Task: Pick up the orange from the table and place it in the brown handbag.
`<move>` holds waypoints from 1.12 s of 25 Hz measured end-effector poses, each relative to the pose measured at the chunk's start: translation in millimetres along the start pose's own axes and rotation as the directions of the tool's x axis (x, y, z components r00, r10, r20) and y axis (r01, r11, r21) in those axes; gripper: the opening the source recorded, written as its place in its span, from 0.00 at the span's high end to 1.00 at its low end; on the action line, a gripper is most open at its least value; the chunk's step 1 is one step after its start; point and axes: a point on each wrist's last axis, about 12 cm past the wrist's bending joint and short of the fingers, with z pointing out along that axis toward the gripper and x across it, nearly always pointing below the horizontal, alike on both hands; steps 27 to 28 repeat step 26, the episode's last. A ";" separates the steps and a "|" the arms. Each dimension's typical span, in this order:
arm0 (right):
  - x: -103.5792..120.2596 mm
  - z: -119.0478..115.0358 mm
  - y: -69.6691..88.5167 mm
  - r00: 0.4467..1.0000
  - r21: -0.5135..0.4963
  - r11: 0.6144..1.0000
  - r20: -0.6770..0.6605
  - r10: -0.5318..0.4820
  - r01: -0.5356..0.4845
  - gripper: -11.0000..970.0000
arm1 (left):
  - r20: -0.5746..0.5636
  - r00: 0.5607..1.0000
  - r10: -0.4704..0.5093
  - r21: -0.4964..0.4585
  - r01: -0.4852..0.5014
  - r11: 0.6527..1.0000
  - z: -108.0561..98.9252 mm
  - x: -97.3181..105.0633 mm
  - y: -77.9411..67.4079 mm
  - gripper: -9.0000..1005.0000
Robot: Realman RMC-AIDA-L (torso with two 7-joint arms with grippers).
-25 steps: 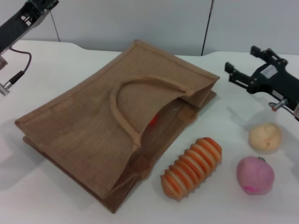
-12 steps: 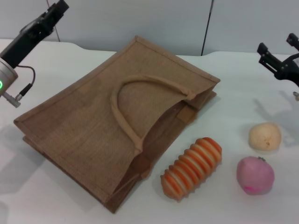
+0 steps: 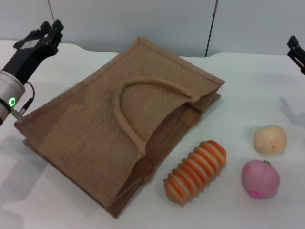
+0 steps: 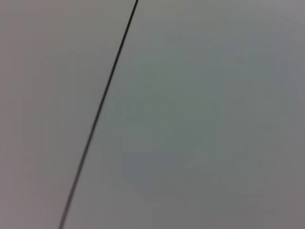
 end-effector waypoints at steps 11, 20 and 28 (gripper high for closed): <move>1.1 -4.8 -6.2 1.000 0.052 0.998 0.009 0.022 -0.023 0.09 | -0.024 0.993 0.114 -0.130 -0.116 0.985 -1.5 13.3 2.9 0.64; 3.0 -8.2 -7.8 1.000 0.061 0.998 0.004 0.025 -0.025 0.09 | -0.023 0.995 0.101 -0.131 -0.103 0.986 -1.5 14.6 1.7 0.64; 3.1 -8.3 -7.9 1.000 0.062 0.998 0.004 0.028 -0.028 0.09 | -0.024 0.995 0.098 -0.130 -0.100 0.987 -1.3 14.9 1.1 0.64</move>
